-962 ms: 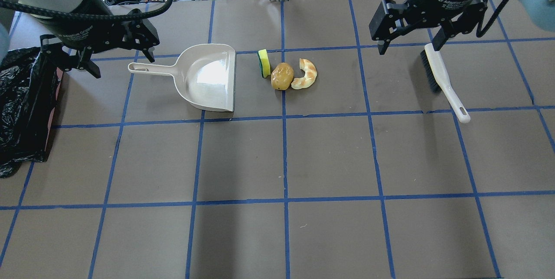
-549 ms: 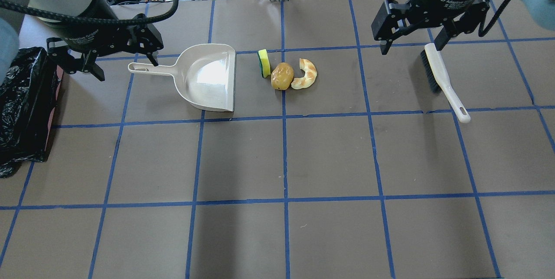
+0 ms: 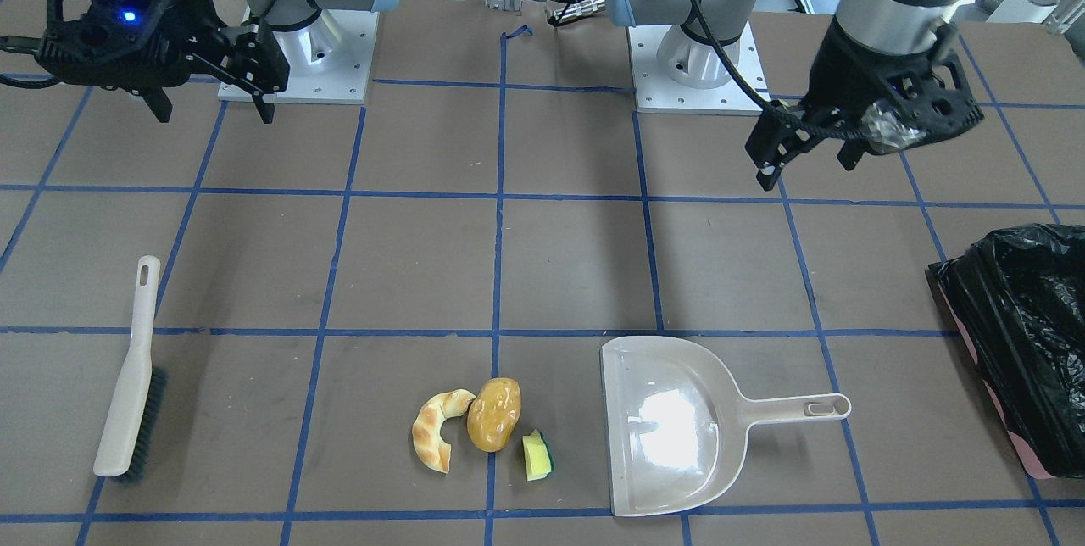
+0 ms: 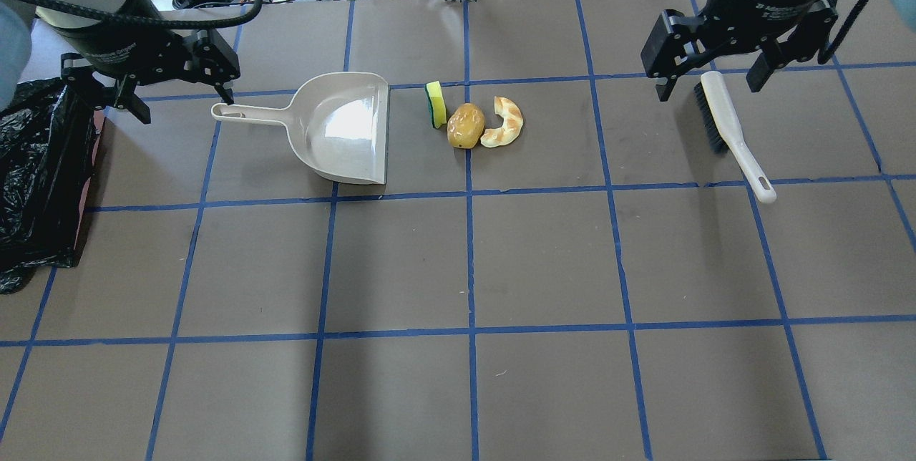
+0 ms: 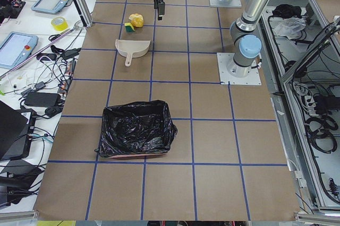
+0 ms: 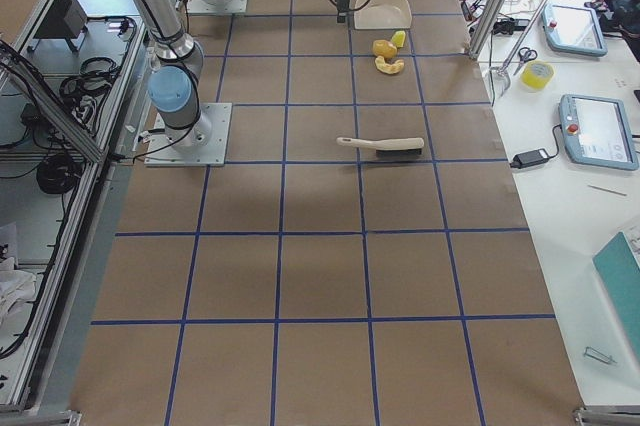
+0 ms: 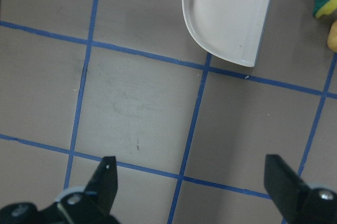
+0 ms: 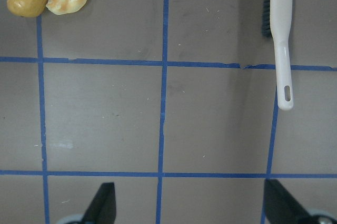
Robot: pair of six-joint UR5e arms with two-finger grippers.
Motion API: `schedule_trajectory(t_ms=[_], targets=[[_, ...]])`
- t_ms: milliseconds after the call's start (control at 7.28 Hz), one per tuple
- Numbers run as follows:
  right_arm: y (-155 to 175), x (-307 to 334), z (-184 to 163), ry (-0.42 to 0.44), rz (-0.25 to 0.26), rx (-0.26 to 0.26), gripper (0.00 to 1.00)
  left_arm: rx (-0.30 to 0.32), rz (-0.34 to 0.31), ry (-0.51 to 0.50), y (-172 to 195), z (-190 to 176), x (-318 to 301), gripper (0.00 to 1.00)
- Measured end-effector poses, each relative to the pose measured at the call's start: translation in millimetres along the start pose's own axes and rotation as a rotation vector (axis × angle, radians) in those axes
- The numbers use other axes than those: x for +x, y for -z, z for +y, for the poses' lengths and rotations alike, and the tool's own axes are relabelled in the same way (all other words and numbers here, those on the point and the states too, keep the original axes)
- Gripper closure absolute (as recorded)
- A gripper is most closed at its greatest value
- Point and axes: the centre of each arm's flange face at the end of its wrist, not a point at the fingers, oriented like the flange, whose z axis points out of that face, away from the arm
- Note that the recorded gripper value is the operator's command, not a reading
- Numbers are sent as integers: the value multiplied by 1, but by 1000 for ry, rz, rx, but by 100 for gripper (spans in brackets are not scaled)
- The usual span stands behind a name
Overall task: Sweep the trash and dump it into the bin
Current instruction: 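Lower the left gripper to the dustpan while the right descends to the brush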
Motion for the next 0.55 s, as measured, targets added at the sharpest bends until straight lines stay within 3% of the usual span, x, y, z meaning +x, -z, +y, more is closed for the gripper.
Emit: schedule_trajectory(t_ms=[275, 549], targets=[[-11, 59, -7, 16, -4, -19, 0, 10, -6, 128, -56, -58, -20, 0], [-47, 114, -17, 108, 7, 18, 0, 33, -1, 279, -118, -107, -24, 0]])
